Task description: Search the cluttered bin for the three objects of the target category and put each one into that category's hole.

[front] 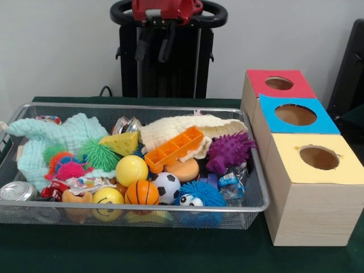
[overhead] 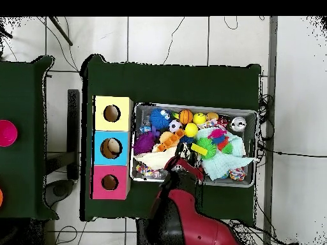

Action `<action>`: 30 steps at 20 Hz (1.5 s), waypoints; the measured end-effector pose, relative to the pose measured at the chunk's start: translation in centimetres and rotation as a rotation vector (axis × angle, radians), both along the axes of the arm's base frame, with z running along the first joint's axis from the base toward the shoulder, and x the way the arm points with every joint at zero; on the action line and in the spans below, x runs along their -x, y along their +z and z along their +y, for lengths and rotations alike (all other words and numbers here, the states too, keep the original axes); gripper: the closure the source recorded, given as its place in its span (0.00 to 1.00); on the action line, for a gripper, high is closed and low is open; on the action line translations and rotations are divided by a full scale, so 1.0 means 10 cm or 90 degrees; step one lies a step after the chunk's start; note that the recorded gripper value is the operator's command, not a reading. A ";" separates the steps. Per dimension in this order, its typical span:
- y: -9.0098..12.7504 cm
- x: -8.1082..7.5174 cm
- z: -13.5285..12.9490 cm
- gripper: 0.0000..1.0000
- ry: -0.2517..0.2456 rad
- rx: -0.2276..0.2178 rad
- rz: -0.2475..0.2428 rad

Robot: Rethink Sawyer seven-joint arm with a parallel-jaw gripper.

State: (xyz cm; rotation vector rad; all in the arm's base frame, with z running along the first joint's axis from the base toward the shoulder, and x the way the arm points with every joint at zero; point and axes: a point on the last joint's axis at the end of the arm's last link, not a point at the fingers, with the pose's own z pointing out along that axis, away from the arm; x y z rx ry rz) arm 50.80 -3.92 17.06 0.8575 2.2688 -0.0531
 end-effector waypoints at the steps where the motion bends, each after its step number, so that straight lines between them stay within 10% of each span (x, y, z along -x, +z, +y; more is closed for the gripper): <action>1: 0.04 -0.03 -0.04 0.00 0.001 -0.002 0.006; 19: 0.06 -1.08 -0.40 0.00 0.085 -0.073 -0.002; 30: -0.01 -1.60 -0.69 0.00 0.171 -0.168 0.207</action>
